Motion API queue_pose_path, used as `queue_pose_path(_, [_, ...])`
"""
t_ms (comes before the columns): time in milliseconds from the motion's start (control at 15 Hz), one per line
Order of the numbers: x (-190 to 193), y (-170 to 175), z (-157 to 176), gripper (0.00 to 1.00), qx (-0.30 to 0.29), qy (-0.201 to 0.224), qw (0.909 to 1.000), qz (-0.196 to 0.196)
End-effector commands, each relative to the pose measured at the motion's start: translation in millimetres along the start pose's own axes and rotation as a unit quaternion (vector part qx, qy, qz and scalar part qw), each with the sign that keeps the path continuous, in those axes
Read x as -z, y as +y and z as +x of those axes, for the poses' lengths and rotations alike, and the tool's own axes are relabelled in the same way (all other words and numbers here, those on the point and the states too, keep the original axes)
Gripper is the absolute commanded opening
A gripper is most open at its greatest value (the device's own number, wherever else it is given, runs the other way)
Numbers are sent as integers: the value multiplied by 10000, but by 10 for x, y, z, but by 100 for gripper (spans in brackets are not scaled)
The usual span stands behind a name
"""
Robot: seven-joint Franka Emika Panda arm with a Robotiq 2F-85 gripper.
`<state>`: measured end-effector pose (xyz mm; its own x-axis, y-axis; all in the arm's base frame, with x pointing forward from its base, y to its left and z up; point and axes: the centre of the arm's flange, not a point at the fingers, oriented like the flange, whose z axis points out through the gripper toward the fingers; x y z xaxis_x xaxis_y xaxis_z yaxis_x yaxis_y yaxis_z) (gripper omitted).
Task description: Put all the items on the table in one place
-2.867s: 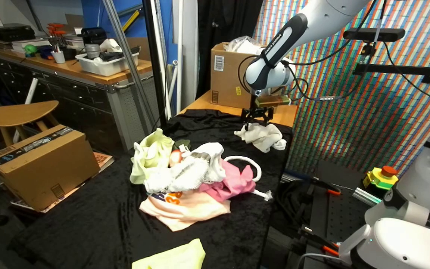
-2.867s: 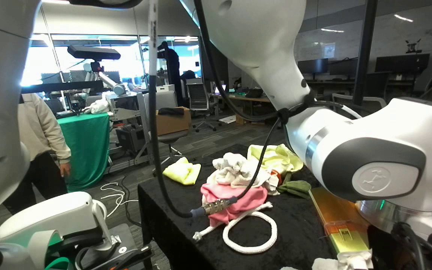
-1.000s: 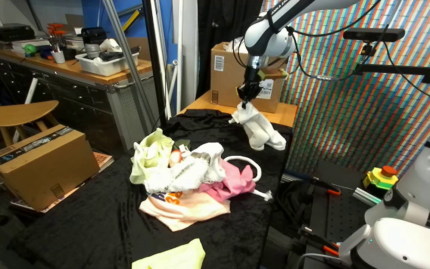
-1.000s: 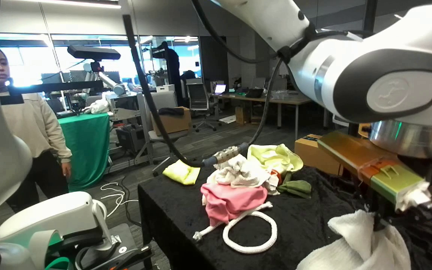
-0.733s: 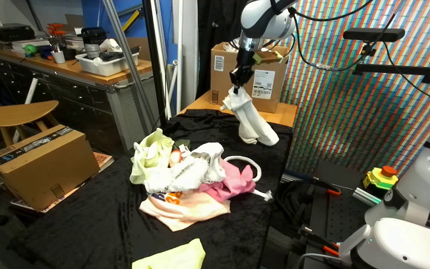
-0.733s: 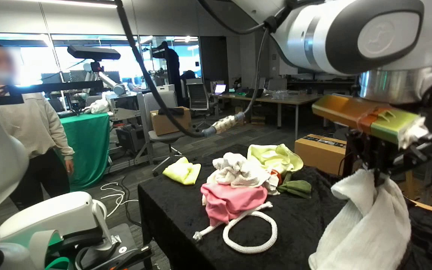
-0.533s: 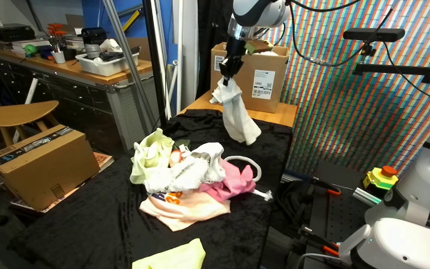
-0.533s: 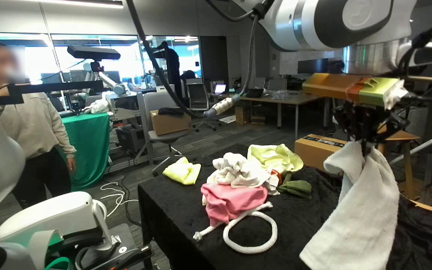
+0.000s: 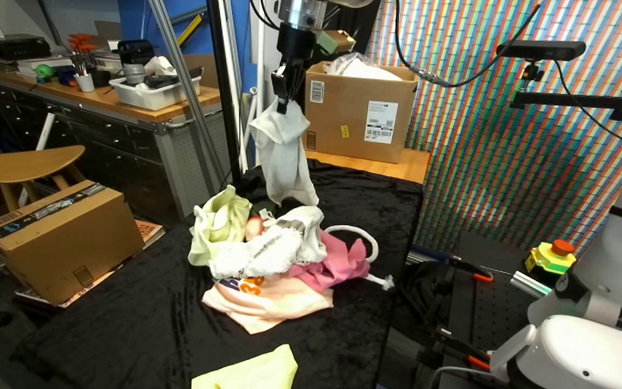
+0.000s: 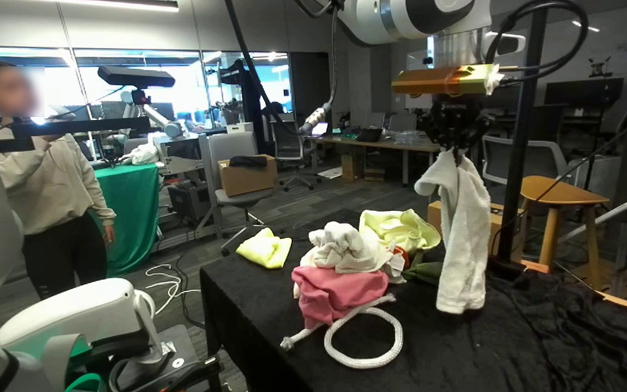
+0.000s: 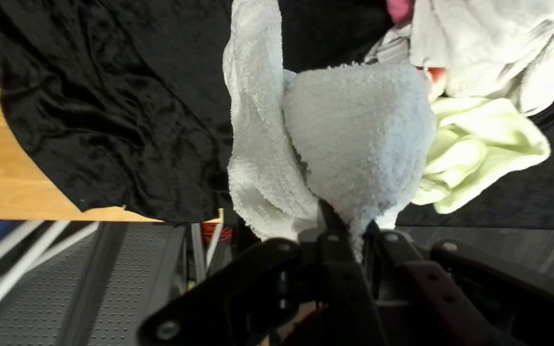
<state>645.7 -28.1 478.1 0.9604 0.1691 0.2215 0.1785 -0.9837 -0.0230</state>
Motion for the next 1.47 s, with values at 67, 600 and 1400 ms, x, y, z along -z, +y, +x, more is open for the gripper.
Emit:
queue_pose_path(67, [12,-514,294,10,1112,-414,9925,290])
queue_pose_path(600, [-252,-1187,535,9,2279,-984,9636,995])
queue_pose_path(1400, [-527,-1595,811,70,2697,-1492,9471,892])
